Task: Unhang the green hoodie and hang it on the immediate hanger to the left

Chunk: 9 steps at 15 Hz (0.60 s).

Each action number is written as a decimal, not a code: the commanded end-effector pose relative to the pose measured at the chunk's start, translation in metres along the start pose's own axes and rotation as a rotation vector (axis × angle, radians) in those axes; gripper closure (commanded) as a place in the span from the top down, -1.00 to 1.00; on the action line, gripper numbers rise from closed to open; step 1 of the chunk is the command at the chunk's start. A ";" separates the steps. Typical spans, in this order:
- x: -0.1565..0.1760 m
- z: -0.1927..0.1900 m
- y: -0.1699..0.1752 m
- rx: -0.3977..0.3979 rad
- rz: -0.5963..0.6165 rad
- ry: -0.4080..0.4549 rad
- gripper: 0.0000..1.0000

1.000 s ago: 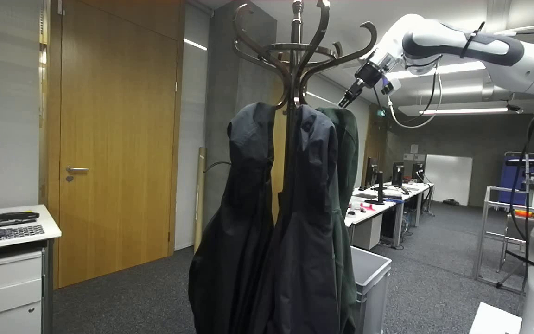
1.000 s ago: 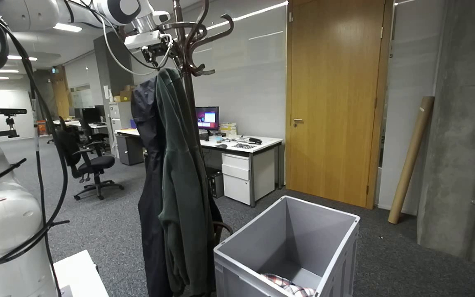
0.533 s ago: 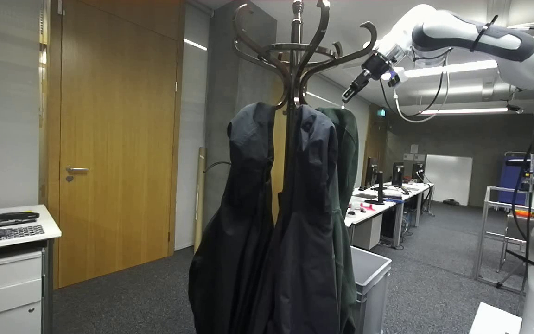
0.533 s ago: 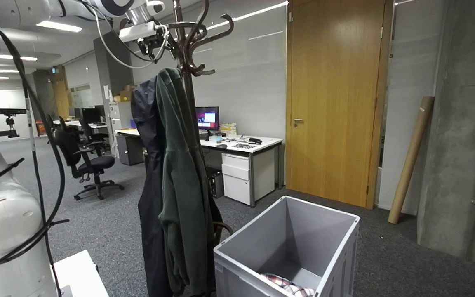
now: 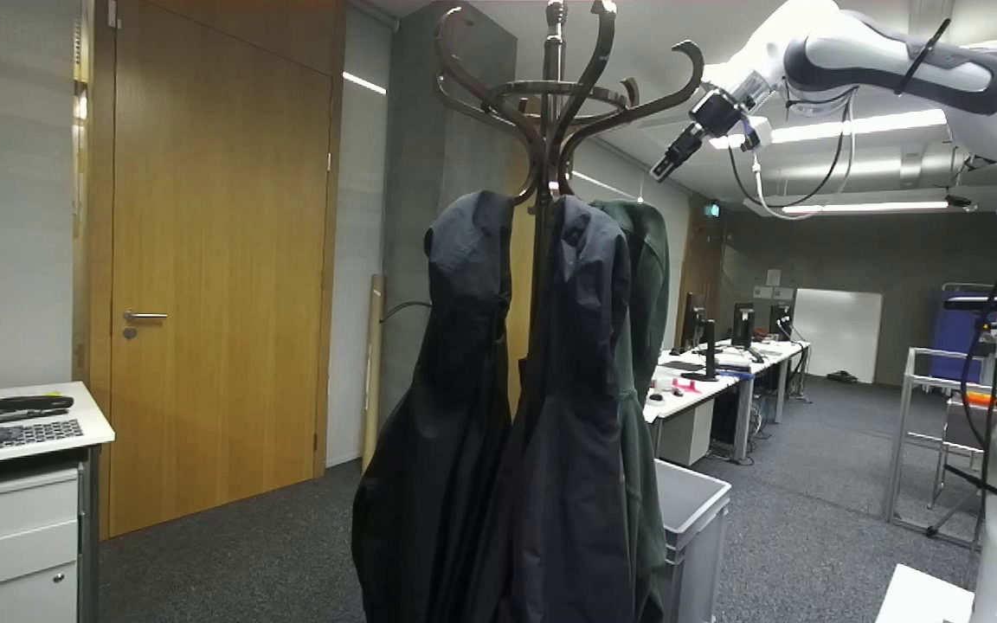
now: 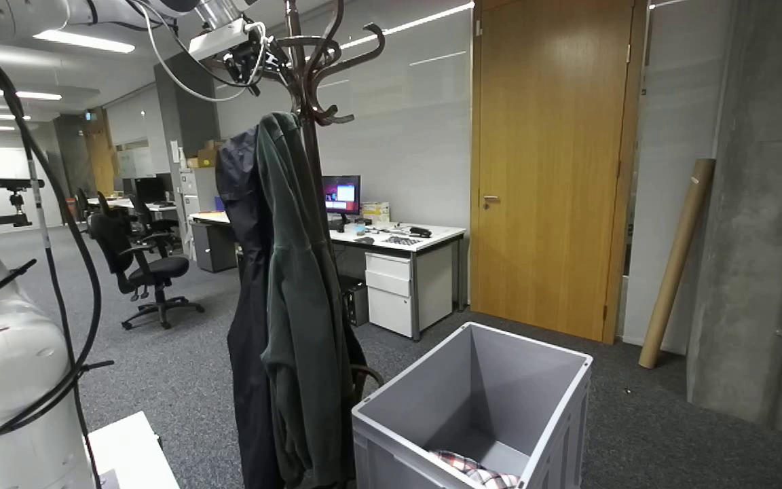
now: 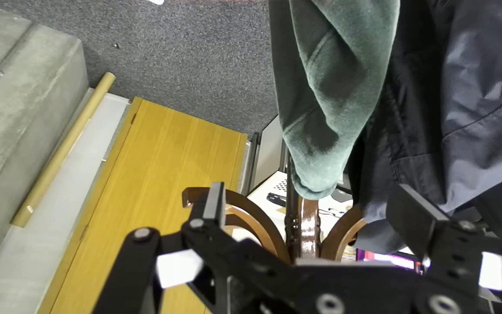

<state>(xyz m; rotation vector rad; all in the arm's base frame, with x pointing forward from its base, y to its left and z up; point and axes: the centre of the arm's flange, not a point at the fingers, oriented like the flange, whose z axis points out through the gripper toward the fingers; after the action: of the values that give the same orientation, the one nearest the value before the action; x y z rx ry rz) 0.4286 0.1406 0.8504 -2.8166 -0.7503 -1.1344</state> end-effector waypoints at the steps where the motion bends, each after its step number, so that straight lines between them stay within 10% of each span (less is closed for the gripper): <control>1: -0.017 -0.019 -0.001 -0.049 0.021 -0.008 1.00; 9: -0.036 -0.039 -0.005 -0.046 0.018 -0.050 1.00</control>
<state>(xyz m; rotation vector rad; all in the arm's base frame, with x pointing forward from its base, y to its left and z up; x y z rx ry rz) 0.3980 0.1313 0.8576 -2.8552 -0.7420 -1.1233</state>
